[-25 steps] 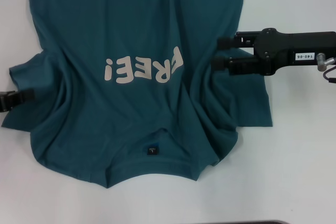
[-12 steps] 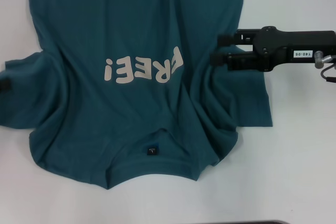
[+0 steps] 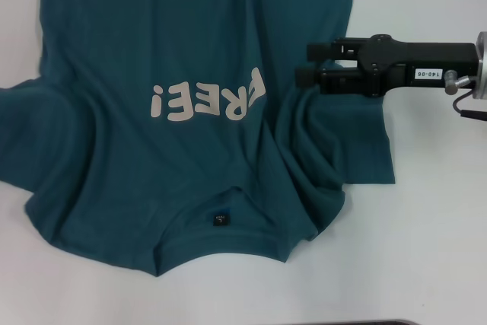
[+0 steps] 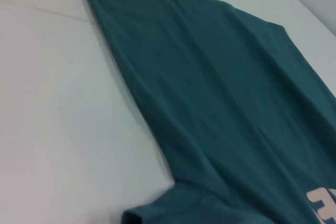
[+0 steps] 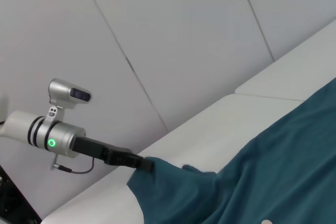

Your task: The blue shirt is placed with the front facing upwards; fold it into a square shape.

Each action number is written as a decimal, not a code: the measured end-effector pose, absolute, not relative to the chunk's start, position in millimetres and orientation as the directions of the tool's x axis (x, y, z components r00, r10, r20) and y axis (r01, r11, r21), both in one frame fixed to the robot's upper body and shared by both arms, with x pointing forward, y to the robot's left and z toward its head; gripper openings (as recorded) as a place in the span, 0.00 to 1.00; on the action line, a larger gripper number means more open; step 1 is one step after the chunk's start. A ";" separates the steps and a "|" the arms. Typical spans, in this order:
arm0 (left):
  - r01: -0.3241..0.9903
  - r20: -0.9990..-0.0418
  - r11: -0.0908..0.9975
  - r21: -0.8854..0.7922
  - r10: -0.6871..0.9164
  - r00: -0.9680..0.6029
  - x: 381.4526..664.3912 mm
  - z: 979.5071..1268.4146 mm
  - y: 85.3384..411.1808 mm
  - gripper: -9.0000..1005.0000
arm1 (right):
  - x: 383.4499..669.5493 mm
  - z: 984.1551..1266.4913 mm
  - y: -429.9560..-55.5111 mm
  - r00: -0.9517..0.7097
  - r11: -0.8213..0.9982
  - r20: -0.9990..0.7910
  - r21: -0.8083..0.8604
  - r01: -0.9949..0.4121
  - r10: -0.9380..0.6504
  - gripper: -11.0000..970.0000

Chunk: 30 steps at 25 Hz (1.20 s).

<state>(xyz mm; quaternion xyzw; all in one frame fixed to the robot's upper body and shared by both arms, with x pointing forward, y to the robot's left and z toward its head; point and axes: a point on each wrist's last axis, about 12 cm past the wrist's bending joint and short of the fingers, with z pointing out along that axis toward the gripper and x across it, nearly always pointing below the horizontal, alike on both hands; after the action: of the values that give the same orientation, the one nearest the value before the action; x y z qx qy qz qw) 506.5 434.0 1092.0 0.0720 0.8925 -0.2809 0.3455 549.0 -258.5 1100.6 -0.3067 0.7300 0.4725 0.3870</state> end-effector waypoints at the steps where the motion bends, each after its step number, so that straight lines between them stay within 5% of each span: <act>1: 0.321 -0.659 0.834 -0.449 -0.066 -0.749 506.6 1093.6 436.2 0.01 | 549.3 1100.5 -258.1 -0.512 0.365 -0.855 0.453 -0.813 -0.082 0.79; 30: 0.335 -0.692 0.862 -0.379 -0.024 -0.722 519.7 1122.6 451.2 0.01 | 552.1 1103.0 -255.3 -0.513 0.359 -0.855 0.456 -0.814 -0.076 0.79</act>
<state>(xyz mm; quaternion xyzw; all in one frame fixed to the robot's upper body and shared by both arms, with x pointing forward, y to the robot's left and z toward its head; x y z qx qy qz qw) 519.7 451.2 1122.6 0.0871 0.8942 -0.2475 0.3626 552.1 -255.3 1103.0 -0.3058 0.7276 0.4763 0.3875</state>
